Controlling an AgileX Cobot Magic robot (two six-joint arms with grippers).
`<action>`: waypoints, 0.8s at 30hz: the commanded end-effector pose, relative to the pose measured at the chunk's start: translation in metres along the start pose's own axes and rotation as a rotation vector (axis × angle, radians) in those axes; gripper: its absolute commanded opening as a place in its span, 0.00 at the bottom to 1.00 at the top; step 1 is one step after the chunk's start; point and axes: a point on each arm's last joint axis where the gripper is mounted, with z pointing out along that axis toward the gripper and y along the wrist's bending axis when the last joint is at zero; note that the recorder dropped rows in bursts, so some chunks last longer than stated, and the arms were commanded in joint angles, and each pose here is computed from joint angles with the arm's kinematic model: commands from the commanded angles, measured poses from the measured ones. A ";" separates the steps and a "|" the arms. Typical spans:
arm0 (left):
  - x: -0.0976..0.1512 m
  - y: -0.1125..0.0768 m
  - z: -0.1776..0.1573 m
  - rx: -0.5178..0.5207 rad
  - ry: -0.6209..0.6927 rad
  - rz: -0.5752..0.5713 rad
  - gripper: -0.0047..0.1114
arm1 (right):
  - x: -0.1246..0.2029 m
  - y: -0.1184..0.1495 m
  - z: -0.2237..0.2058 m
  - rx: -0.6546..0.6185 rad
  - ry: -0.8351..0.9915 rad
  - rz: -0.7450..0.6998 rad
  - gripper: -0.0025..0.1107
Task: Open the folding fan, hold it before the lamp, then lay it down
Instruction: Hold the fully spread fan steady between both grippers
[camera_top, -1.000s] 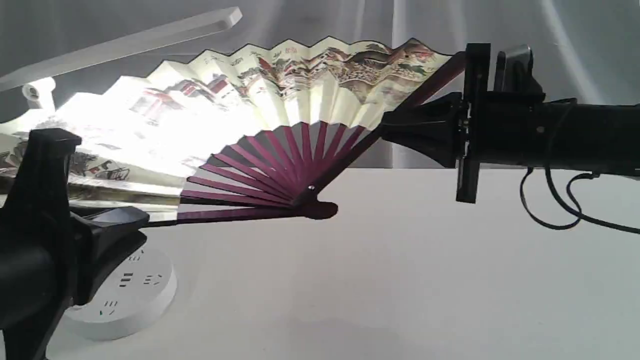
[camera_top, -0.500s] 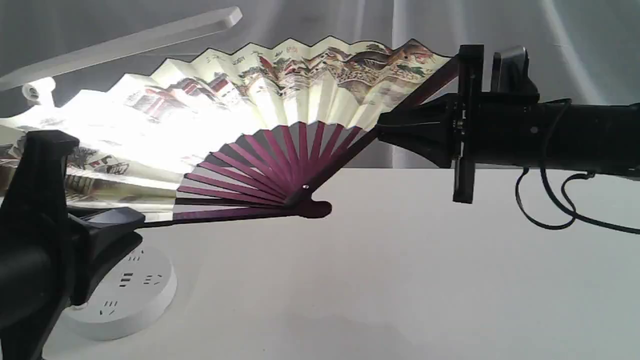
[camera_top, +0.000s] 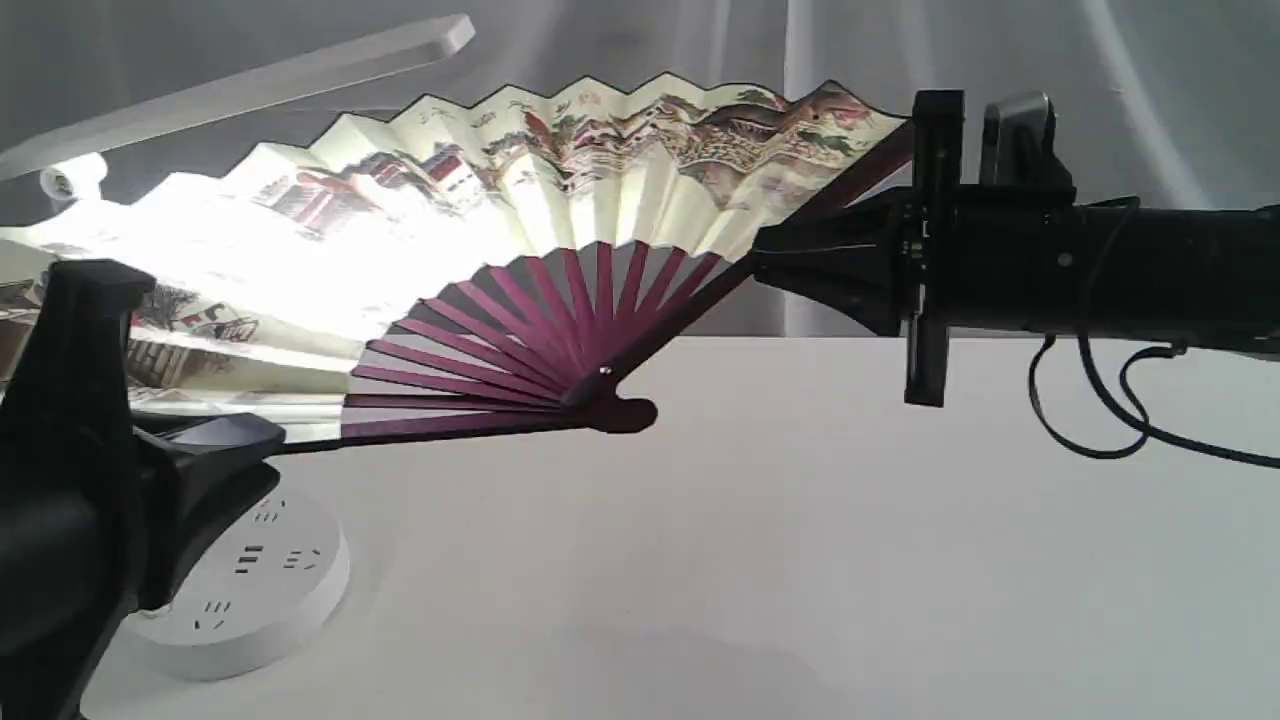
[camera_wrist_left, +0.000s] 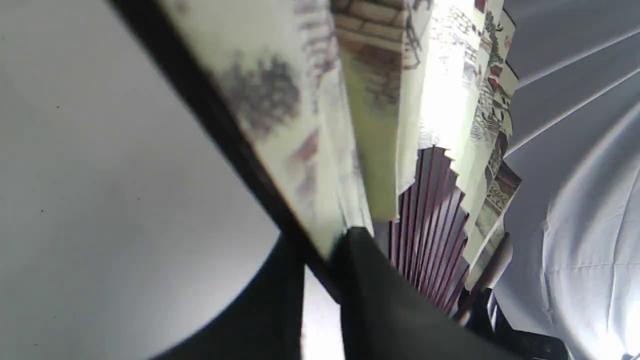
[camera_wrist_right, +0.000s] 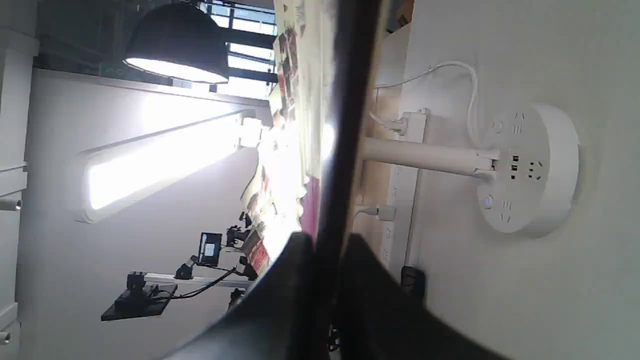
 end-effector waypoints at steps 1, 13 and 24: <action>-0.010 0.005 -0.002 -0.024 -0.102 0.034 0.04 | -0.014 0.005 -0.008 0.017 -0.121 -0.029 0.02; -0.010 0.005 -0.002 -0.024 -0.101 0.034 0.04 | -0.014 0.005 -0.008 0.017 -0.122 -0.029 0.02; -0.014 0.006 -0.001 -0.040 -0.146 0.036 0.04 | -0.017 0.002 -0.008 0.047 -0.156 -0.027 0.02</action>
